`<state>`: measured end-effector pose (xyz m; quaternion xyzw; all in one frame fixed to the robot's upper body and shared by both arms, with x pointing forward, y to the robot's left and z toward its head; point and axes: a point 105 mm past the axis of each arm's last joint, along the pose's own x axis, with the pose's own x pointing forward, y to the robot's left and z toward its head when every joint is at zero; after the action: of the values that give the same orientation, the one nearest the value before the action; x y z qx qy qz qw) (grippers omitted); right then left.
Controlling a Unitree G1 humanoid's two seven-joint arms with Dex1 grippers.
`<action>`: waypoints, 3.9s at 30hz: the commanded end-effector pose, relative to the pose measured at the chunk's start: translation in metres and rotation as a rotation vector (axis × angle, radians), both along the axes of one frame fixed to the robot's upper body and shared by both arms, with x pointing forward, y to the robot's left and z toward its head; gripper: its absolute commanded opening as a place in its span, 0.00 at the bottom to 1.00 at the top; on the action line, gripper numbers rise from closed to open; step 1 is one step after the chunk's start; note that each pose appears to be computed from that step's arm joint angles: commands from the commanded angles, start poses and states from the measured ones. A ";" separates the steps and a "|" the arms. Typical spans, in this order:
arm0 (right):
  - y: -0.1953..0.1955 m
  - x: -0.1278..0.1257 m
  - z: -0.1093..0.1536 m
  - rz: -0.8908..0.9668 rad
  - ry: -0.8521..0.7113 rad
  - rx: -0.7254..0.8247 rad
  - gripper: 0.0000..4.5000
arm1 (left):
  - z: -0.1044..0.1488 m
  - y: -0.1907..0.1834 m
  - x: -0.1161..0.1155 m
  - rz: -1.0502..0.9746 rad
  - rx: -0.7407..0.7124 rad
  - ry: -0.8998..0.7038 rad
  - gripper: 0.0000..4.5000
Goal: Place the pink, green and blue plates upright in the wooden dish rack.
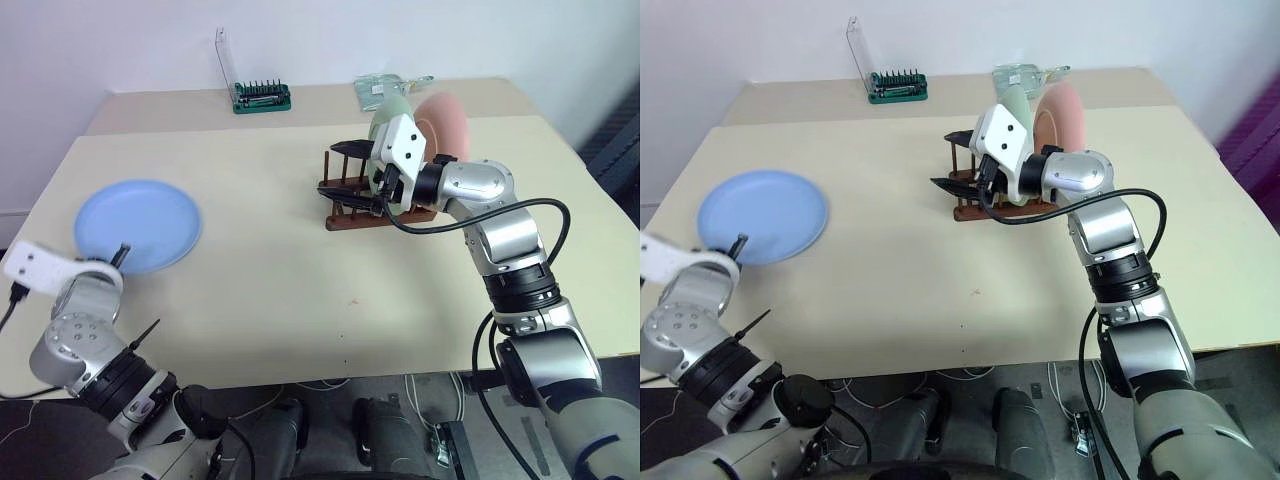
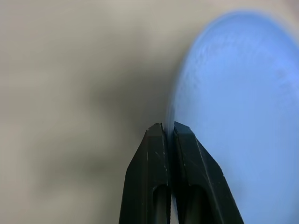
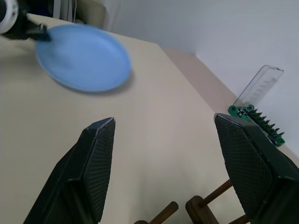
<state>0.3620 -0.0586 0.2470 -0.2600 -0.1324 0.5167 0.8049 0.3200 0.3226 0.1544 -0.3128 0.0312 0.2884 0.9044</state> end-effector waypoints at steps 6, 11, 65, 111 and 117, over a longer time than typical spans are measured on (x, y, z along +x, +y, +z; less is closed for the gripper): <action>0.037 -0.015 0.010 0.069 -0.353 -0.133 1.00 | 0.106 -0.107 0.034 -0.346 0.292 -0.302 0.00; 0.053 -0.007 -0.005 0.073 -0.527 -0.282 1.00 | 0.127 -0.141 0.038 -0.466 0.328 -0.358 0.00; 0.030 -0.012 0.059 -0.053 0.434 0.724 0.00 | -0.005 -0.177 -0.010 -1.163 0.933 -0.256 0.63; -0.161 -0.017 0.015 -0.398 0.073 0.241 0.80 | -0.008 -0.118 -0.014 -1.023 0.947 -0.161 0.64; -0.181 -0.012 -0.022 -0.505 0.144 0.196 0.80 | -0.016 -0.111 -0.019 -1.029 0.958 -0.128 0.64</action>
<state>0.3503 -0.2387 0.2146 -0.1529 -0.0324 0.3090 0.9381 0.3023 0.2099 0.1281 0.1448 0.0115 -0.2158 0.9656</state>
